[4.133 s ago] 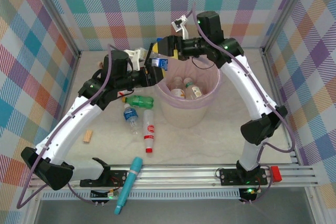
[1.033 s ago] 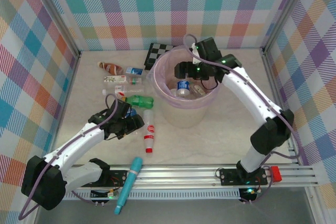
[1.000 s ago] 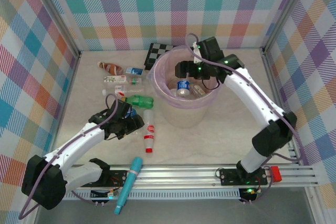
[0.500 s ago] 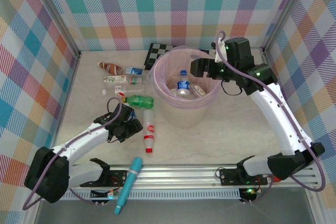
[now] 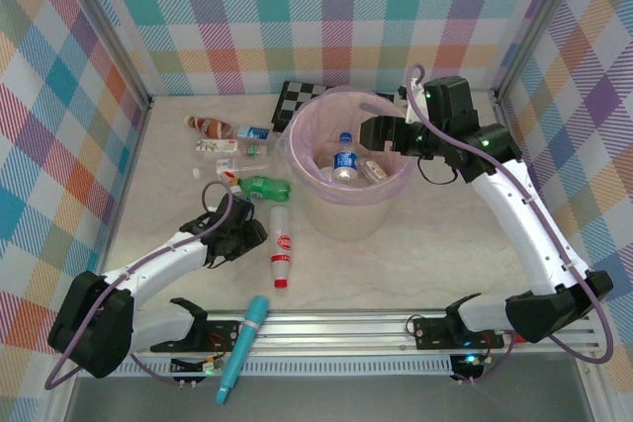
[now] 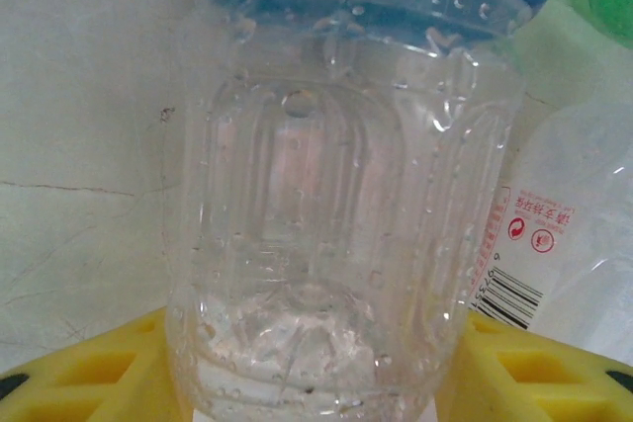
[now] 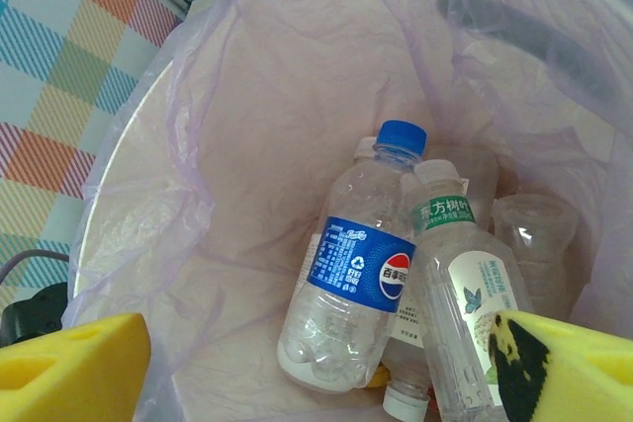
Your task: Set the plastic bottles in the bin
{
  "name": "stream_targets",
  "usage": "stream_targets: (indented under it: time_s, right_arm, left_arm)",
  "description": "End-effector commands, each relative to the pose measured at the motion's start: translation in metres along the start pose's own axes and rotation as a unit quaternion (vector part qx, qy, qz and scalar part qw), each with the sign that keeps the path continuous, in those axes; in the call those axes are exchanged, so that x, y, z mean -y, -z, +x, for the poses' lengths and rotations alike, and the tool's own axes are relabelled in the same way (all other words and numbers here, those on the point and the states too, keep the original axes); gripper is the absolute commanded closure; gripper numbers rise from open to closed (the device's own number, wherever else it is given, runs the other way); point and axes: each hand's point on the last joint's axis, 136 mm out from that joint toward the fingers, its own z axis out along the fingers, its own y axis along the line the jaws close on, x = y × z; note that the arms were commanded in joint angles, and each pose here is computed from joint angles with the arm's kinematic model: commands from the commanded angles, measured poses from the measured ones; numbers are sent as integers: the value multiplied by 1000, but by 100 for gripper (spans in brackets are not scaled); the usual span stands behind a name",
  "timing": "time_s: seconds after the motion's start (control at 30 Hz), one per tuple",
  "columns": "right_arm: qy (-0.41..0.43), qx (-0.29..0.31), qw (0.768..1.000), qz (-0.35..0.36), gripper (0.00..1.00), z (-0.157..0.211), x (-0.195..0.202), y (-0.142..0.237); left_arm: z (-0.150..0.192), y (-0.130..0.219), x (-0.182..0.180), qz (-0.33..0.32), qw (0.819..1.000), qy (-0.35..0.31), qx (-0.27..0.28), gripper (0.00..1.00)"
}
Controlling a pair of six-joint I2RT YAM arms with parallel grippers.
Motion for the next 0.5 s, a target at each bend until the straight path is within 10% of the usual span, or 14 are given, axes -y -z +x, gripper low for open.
stream_targets:
  time_s: [0.0,0.47]
  right_arm:
    - [-4,7,1000,-17,12,-5,-7,5]
    - [5,5,988,-153,11,-30,-63,9]
  left_arm:
    - [8,11,-21,-44,999,-4,-8,45]
    - [-44,132,60,96,989,-86,75,44]
